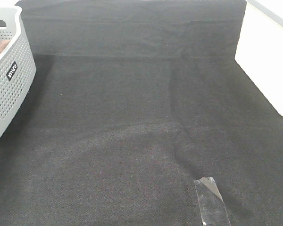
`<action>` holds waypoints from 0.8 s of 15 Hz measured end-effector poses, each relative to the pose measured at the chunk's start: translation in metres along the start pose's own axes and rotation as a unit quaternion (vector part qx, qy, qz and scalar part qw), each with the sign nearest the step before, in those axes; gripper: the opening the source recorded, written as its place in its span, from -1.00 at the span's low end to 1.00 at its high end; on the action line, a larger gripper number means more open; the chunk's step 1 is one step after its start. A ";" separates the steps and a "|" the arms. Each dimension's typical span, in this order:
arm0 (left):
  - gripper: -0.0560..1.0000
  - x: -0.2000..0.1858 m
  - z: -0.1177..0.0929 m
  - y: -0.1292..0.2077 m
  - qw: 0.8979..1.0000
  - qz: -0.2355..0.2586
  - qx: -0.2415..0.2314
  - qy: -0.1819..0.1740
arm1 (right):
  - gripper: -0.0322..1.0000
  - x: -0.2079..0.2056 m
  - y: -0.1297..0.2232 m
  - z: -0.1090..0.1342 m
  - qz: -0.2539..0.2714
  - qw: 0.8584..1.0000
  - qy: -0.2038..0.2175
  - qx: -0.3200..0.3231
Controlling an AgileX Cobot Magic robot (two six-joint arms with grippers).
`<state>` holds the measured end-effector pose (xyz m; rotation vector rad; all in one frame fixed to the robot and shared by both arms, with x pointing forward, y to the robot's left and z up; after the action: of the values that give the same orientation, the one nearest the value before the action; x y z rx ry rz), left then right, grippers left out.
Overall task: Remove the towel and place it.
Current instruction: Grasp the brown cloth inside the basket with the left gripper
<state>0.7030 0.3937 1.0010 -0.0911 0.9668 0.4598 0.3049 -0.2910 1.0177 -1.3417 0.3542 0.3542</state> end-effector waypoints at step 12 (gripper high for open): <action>-0.89 -0.209 0.020 -0.060 0.965 -0.201 -0.084 -0.149 | 0.47 0.000 0.000 0.000 0.000 1.000 0.000 0.000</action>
<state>0.6430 0.2752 1.1738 -0.3543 0.5912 0.1714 0.3049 -0.2910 1.0177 -1.3417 0.3542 0.3542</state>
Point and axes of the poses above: a point on each arm's last joint axis where the gripper is mounted, x pointing out along that axis toward the gripper, z along the wrist's bending axis when the last joint is at zero, y = z × x, the point moved 8 cm from there along x, pointing out along that axis toward the gripper, and after that the axes turned 12 degrees about x, right-handed, at the moved point
